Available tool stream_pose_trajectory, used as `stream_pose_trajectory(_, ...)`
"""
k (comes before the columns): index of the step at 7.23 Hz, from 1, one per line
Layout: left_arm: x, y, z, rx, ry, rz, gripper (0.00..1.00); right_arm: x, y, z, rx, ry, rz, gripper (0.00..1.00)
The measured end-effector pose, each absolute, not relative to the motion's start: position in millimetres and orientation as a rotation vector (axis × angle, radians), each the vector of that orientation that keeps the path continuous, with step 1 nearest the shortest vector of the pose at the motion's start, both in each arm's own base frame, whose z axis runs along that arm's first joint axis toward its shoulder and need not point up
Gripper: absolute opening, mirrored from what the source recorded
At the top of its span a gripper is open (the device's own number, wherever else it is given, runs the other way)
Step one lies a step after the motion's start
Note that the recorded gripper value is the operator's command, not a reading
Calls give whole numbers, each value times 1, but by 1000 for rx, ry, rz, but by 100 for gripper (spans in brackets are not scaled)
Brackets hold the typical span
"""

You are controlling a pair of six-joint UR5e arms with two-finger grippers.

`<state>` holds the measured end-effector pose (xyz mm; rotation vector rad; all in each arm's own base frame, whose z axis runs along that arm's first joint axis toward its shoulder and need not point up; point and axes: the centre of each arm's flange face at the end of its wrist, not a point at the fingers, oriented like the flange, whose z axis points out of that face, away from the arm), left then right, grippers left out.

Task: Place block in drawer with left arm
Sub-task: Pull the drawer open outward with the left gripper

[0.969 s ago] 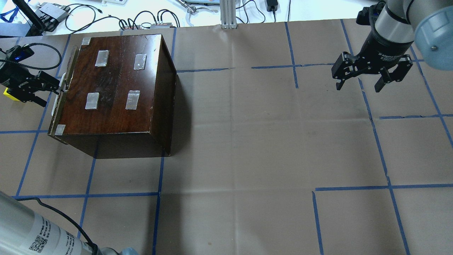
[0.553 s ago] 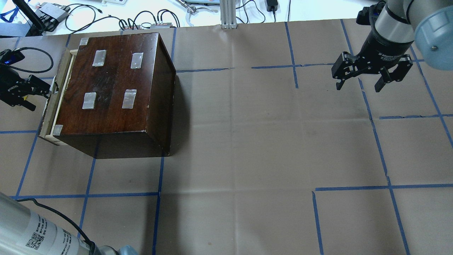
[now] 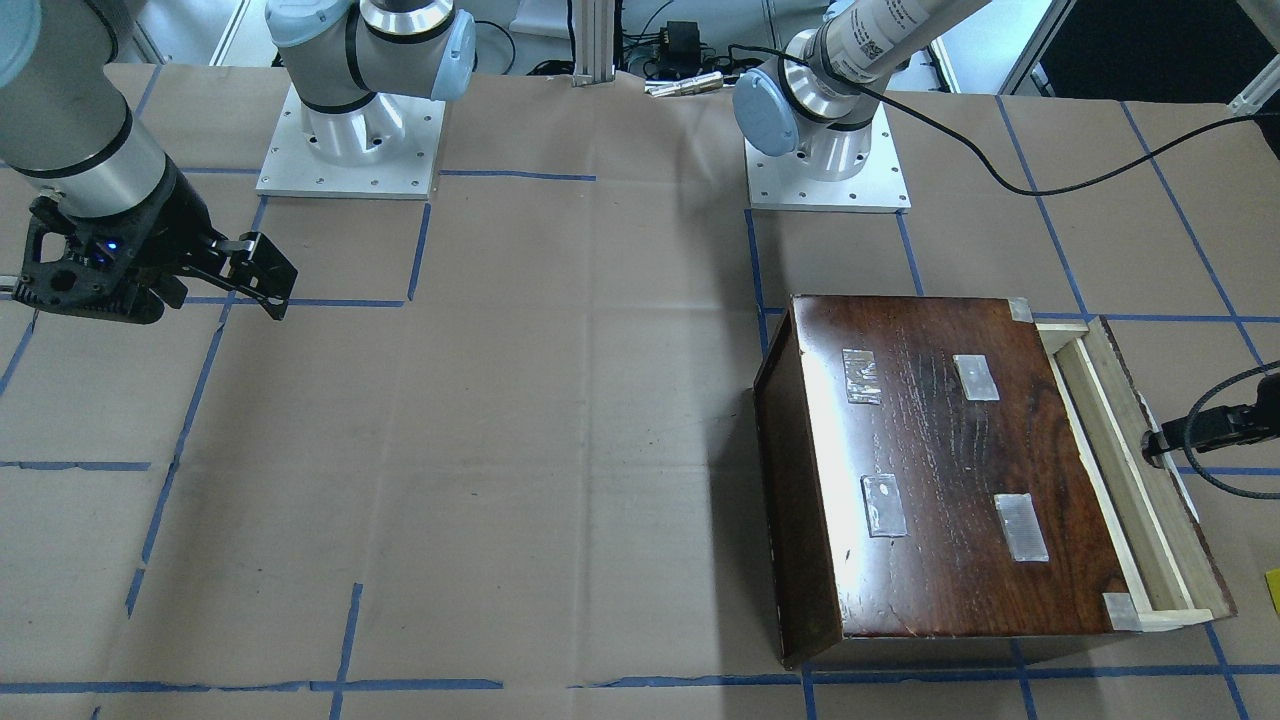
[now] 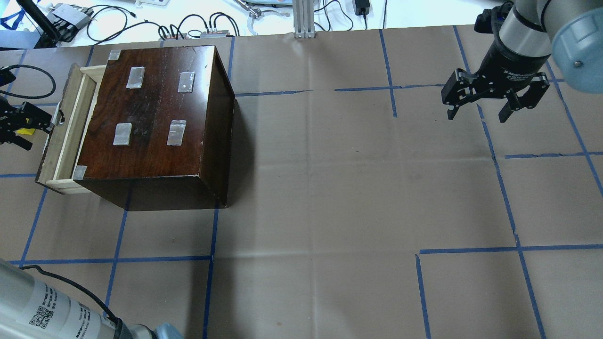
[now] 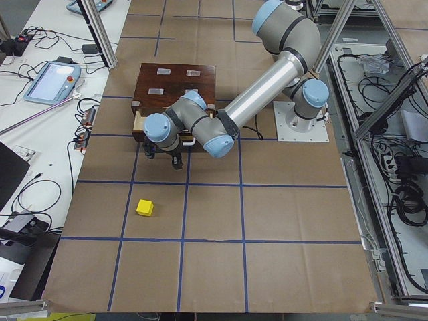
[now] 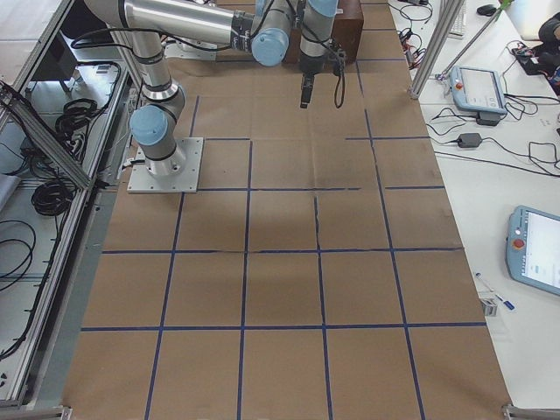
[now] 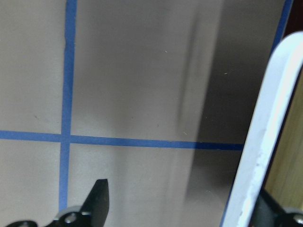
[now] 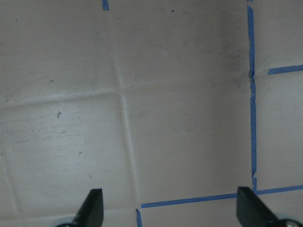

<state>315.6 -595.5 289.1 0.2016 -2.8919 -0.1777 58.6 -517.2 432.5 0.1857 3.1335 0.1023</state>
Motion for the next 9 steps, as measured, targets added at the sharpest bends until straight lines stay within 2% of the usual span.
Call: stream_pose_trajectory(9, 359, -583, 289, 192, -2932, -180, 99, 59, -517, 433, 185, 3134, 101, 100)
